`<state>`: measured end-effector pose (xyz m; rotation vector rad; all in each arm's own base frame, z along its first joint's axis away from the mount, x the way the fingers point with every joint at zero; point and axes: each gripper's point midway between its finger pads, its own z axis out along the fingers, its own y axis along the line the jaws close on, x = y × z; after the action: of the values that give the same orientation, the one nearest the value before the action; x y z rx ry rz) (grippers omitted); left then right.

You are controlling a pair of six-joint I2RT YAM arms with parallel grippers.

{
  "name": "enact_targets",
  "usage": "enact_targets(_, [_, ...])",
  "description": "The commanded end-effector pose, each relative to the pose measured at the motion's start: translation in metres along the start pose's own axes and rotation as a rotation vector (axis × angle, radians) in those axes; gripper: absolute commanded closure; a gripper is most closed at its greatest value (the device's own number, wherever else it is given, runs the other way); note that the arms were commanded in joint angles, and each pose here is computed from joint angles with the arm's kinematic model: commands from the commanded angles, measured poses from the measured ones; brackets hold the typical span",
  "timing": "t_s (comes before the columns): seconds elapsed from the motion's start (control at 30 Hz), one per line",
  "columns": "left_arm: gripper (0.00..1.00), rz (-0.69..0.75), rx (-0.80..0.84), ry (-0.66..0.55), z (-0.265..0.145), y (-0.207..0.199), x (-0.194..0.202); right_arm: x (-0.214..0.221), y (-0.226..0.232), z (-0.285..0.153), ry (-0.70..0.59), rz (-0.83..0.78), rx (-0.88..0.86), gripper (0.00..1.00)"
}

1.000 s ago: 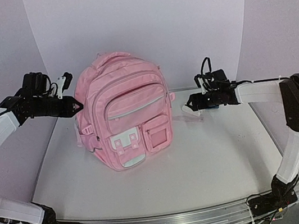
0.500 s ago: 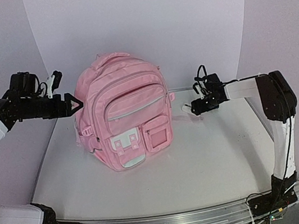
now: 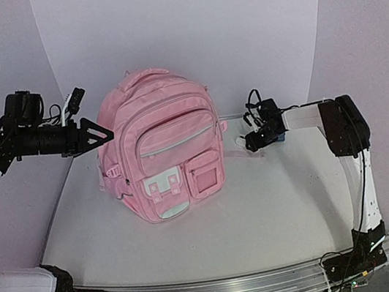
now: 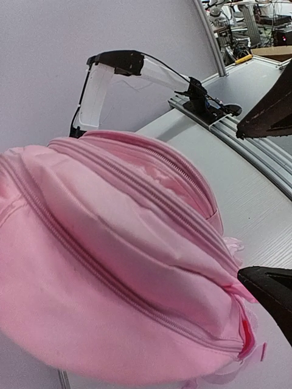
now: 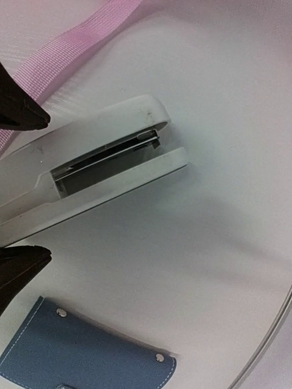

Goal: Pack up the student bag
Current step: Pick up the stationery from the center of the board.

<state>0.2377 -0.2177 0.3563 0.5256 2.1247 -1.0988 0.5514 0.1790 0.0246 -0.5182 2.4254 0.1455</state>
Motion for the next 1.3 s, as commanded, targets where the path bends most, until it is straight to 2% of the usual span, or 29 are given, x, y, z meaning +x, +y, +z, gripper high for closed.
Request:
enact_targets(0.0, [0.31,0.15,0.056,-0.004,0.012,-0.041,-0.008,0.0,0.005,0.01,0.034,-0.03,-0.032,0.46])
enact_targets(0.07, [0.33,0.197,0.035,0.008,0.019,-0.048,-0.008,0.005,0.006,0.015,0.056,-0.033,-0.039,0.52])
enact_targets(0.17, [0.35,0.257,0.016,-0.024,0.02,-0.057,-0.016,0.011,0.008,0.019,0.08,-0.037,-0.05,0.56])
enact_targets(0.3, [0.37,0.315,0.03,-0.08,0.018,-0.071,-0.033,0.012,0.009,0.018,0.085,-0.03,-0.051,0.73])
enact_targets(0.47, [0.38,0.38,0.027,-0.06,0.041,-0.084,-0.035,-0.014,0.009,-0.016,0.019,0.008,-0.052,0.89])
enact_targets(0.53, [0.39,0.409,0.017,-0.051,0.05,-0.087,-0.034,-0.03,0.009,-0.04,-0.024,0.019,-0.047,0.92])
enact_targets(0.7, [0.43,0.445,0.005,-0.05,0.063,-0.089,-0.032,-0.067,0.013,-0.107,-0.145,0.074,-0.062,0.94])
enact_targets(0.93, [0.44,0.451,-0.074,-0.003,0.081,-0.068,-0.026,-0.109,0.038,-0.206,-0.323,0.1,-0.181,0.94])
enact_targets(1.1, [0.46,0.454,-0.086,0.0,0.085,-0.062,-0.022,-0.132,0.084,-0.279,-0.444,0.055,-0.308,0.96])
enact_targets(1.27, [0.51,0.447,0.0,0.042,0.087,-0.07,-0.005,-0.142,0.148,-0.34,-0.535,-0.044,-0.427,0.96])
